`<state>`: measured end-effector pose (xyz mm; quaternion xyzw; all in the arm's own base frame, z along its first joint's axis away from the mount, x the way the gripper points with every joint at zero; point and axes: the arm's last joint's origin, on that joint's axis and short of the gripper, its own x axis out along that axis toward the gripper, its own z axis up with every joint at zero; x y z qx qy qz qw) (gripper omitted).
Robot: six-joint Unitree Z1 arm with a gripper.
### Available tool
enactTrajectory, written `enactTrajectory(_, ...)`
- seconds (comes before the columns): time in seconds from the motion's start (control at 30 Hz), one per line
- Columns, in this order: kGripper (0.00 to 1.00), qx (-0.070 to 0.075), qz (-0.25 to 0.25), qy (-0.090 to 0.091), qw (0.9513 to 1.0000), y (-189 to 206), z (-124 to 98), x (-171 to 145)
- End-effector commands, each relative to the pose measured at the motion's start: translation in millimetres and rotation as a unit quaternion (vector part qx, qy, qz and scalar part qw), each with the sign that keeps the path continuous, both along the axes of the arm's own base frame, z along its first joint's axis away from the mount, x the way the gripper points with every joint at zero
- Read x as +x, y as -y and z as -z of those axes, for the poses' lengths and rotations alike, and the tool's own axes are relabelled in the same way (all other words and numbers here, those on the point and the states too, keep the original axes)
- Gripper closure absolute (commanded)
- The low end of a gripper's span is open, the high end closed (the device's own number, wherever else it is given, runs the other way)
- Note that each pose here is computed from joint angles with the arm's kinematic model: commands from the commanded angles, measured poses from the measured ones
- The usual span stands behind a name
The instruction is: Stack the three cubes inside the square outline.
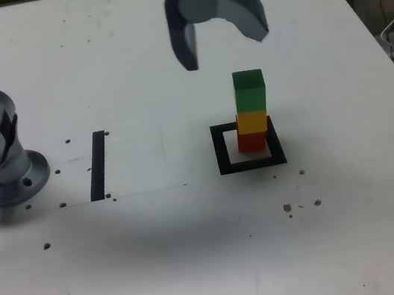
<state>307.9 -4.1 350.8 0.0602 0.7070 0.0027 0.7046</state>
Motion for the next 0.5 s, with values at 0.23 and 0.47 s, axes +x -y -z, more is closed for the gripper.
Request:
enactTrajectory(0.23,0.01,-0.007,-0.001,-0.014,0.9999,-1.4,-0.2,-49.8)
enactTrajectory(0.47,0.01,-0.008,-0.008,-0.047,0.9988,-3.7,21.4,-94.8)
